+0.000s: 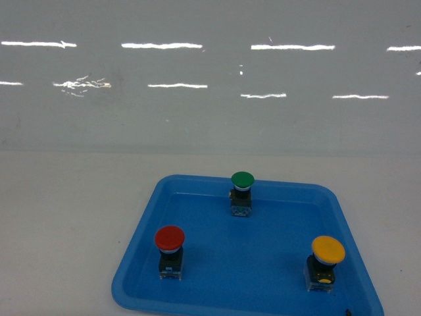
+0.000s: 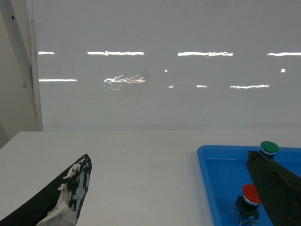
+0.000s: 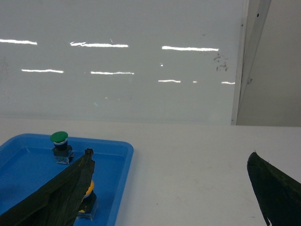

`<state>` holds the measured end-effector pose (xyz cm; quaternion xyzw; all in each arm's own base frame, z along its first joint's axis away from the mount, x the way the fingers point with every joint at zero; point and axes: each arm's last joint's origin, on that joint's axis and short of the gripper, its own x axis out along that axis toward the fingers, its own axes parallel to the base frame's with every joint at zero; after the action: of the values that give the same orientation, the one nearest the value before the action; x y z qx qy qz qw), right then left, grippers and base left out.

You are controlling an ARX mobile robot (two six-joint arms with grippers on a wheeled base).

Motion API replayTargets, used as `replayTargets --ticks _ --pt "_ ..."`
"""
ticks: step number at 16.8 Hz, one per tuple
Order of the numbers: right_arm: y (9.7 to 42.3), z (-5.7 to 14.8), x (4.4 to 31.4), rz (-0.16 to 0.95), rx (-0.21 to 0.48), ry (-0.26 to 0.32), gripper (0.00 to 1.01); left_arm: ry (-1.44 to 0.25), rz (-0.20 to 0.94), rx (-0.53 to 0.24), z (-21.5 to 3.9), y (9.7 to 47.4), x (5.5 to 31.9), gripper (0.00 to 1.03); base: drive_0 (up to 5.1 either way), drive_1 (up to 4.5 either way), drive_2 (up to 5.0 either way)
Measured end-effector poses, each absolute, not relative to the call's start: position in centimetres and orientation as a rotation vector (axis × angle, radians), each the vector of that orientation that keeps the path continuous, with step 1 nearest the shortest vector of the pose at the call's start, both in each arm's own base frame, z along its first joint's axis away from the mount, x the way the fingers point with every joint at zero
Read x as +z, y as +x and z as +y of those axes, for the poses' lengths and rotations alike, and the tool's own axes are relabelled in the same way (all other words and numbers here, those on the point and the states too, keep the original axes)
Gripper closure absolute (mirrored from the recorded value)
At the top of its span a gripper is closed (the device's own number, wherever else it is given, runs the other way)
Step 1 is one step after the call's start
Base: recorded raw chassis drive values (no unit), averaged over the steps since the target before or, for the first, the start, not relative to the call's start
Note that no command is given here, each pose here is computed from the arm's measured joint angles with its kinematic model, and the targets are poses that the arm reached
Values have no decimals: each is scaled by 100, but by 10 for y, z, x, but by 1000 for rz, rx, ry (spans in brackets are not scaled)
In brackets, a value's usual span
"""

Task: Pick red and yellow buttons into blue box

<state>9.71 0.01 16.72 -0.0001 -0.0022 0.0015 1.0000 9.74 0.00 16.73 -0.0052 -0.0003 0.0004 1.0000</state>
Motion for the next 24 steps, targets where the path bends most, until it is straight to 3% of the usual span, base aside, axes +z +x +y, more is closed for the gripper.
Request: replayTargets --ticks 14,16,19,21,22,24 --pt "97 0 168 -11 4 -1 3 -16 -2 -13 -5 98 168 5 0 0 0" --pt "101 0 174 -62 31 -22 3 -8 6 -63 -13 98 168 5 0 0 0" --pt "120 -1 173 -40 81 -57 3 -17 4 -32 -17 109 175 5 0 0 0" --pt "137 1 167 -10 111 -67 3 -12 2 -83 -29 127 187 5 0 0 0" --pt "162 10 152 92 188 -78 3 25 59 -135 -47 162 200 5 0 0 0" --pt "191 22 147 169 261 -98 3 72 180 -132 -58 194 190 5 0 0 0"
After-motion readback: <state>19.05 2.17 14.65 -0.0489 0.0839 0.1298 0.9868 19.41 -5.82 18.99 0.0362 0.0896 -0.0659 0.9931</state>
